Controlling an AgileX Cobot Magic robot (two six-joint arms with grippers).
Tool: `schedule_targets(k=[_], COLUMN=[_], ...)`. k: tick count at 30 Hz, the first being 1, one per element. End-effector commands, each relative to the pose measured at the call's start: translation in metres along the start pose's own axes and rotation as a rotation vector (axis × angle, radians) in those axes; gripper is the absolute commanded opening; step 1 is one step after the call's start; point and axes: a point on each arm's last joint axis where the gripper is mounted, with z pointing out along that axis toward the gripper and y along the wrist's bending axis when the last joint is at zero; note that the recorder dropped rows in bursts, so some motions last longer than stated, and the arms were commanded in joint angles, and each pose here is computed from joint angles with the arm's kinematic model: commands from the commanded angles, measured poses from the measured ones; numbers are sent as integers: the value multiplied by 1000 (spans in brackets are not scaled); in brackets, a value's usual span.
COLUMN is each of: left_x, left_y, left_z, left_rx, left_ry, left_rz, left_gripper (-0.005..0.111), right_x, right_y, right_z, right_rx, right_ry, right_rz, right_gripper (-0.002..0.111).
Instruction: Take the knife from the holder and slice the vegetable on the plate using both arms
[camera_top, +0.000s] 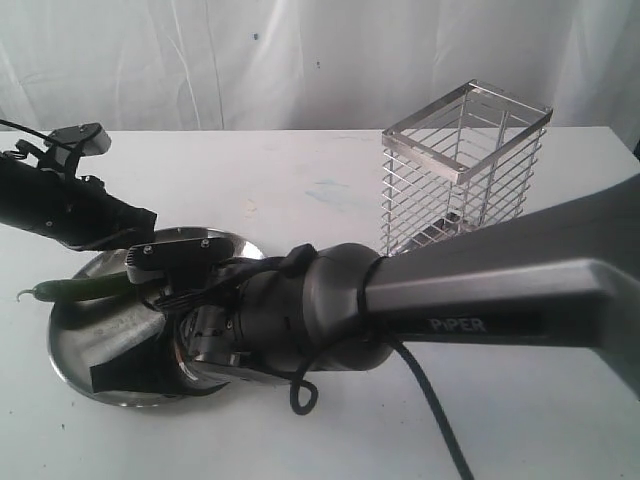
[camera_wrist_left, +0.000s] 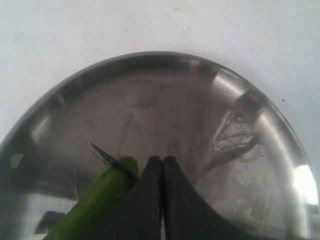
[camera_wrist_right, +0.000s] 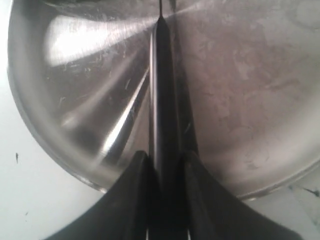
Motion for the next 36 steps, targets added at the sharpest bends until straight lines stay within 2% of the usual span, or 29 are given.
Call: schedule_targets(k=[1, 12, 24, 36], left_x=[0, 0, 0, 0], left_y=[-7, -8, -8, -8], left_z=[-6, -7, -7, -7], left_rx=[35, 42, 40, 40], left_ry=[-1, 1, 4, 4], left_rz=[-10, -9, -4, -4], left_gripper=[2, 2, 2, 2], right_x=[-1, 1, -20, -19], right_y=[1, 5, 16, 7], right_z=[7, 20, 12, 17], right_rx=[-9, 9, -12, 32], right_ry=[8, 70, 19, 52], right_rz=[-19, -60, -99, -87], right_gripper=[0, 0, 0, 0])
